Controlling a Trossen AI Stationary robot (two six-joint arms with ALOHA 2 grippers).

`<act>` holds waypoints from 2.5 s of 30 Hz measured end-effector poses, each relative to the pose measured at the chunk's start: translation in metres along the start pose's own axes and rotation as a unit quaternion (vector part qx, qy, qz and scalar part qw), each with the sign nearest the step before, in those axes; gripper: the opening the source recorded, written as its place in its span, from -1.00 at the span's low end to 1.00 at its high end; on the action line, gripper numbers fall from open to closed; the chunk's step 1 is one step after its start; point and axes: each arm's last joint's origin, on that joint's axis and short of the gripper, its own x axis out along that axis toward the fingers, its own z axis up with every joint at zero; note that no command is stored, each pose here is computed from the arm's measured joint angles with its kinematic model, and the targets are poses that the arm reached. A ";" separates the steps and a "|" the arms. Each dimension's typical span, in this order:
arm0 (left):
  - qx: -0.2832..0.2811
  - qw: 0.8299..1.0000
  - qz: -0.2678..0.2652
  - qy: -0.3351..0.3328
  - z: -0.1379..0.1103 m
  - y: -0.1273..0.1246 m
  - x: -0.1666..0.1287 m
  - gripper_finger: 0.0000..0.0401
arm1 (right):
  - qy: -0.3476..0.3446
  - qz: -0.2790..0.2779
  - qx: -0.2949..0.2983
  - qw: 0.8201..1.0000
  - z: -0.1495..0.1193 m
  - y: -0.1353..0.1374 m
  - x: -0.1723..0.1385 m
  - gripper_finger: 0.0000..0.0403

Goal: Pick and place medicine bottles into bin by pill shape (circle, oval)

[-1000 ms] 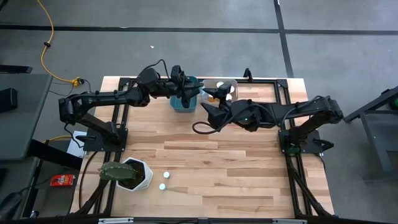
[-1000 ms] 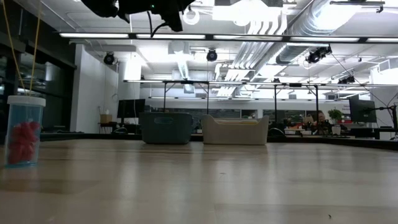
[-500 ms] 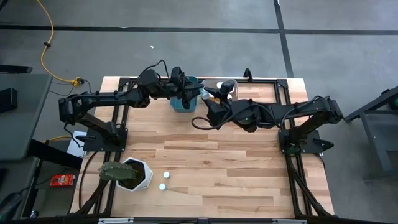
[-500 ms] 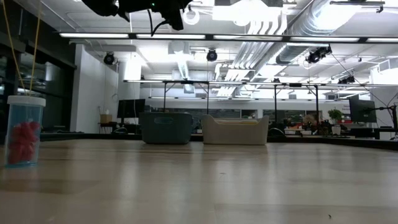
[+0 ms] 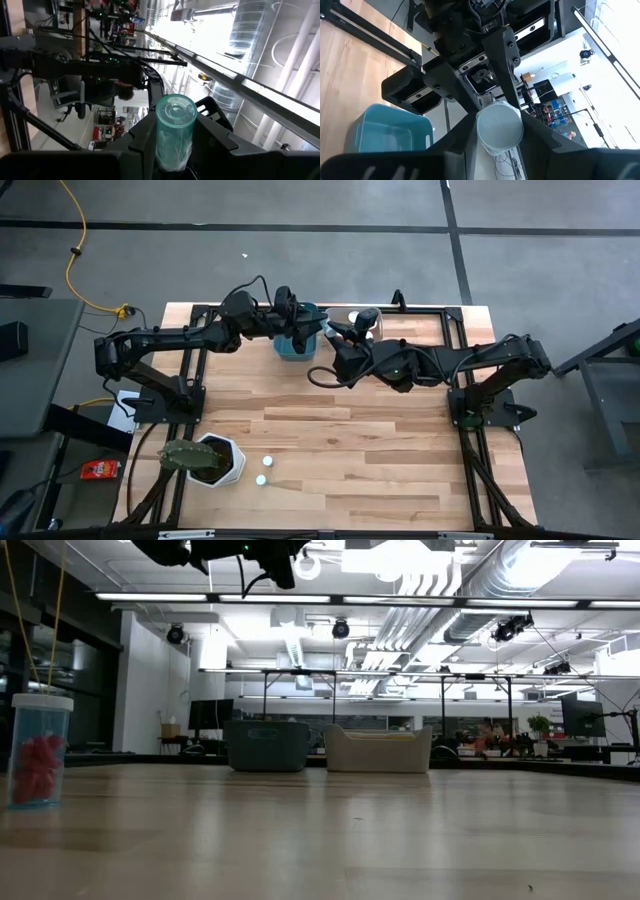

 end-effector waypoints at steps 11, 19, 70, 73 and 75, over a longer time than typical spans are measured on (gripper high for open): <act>0.104 0.994 -0.004 -0.025 0.003 -0.001 -0.001 -0.39 | 0.007 -0.013 0.009 1.000 0.002 -0.004 -0.001 -0.54; 0.196 0.978 -0.003 -0.064 0.008 -0.003 -0.002 -0.06 | 0.009 -0.020 0.064 0.998 0.006 -0.027 -0.010 -0.54; 0.644 0.759 0.076 -0.067 -0.071 -0.083 -0.148 0.13 | 0.294 0.244 0.457 0.803 -0.138 0.070 0.212 -0.54; 0.639 0.763 0.075 -0.058 -0.073 -0.076 -0.141 0.13 | 0.308 0.247 0.453 0.799 -0.144 0.081 0.218 -0.54; 0.638 0.765 0.069 -0.051 -0.074 -0.073 -0.136 0.13 | 0.313 0.249 0.453 0.797 -0.147 0.089 0.222 -0.54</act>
